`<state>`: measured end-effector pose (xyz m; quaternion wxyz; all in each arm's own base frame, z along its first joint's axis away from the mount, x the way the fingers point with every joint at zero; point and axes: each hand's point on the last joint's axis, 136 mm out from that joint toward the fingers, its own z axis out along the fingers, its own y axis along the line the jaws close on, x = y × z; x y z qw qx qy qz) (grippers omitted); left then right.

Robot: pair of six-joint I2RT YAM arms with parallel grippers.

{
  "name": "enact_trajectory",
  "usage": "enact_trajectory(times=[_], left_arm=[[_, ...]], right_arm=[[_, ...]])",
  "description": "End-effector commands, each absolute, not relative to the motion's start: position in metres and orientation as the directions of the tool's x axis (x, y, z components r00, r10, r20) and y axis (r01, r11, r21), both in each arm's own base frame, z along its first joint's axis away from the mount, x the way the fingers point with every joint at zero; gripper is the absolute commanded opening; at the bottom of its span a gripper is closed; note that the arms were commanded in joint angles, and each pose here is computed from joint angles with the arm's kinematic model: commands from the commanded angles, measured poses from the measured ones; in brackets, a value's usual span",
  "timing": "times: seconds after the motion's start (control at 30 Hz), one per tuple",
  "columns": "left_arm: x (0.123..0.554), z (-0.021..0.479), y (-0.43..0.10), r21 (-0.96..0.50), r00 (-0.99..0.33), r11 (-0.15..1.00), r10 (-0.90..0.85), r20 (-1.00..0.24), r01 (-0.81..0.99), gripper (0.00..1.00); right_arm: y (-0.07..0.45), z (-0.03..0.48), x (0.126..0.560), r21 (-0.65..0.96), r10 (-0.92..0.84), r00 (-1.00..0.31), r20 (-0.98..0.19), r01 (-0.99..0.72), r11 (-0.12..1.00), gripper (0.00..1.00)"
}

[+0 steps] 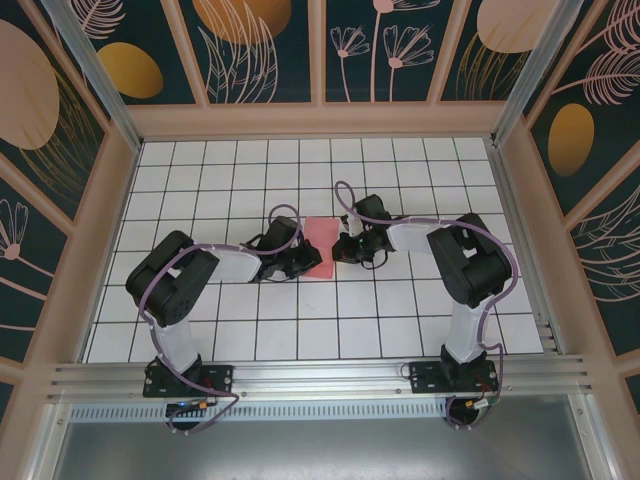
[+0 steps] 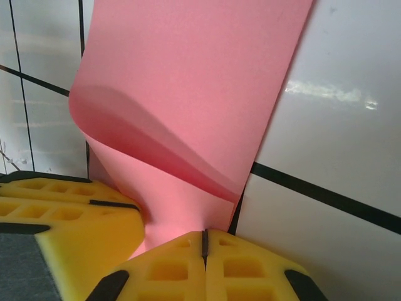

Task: Fold a paper plane with a square sheet of paper (pick it up from the middle)
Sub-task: Fold the triangle a second time at the center of the table.

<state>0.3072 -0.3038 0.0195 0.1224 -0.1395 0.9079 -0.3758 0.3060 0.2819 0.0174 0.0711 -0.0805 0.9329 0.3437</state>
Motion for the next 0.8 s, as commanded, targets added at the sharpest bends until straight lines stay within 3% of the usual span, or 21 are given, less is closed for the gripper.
enact_trajectory(times=[0.0,0.77], left_arm=[[0.319,0.036,-0.3,-0.711,-0.919,0.693,-0.349,-0.183,-0.122,0.12],[0.325,-0.009,-0.265,-0.56,-0.894,0.788,-0.413,-0.176,-0.254,0.11]], right_arm=[[0.27,-0.006,0.301,0.556,-0.123,-0.981,-0.151,-0.187,0.81,0.07],[0.255,-0.024,0.294,0.482,-0.147,-0.982,-0.121,-0.188,0.856,0.07]])
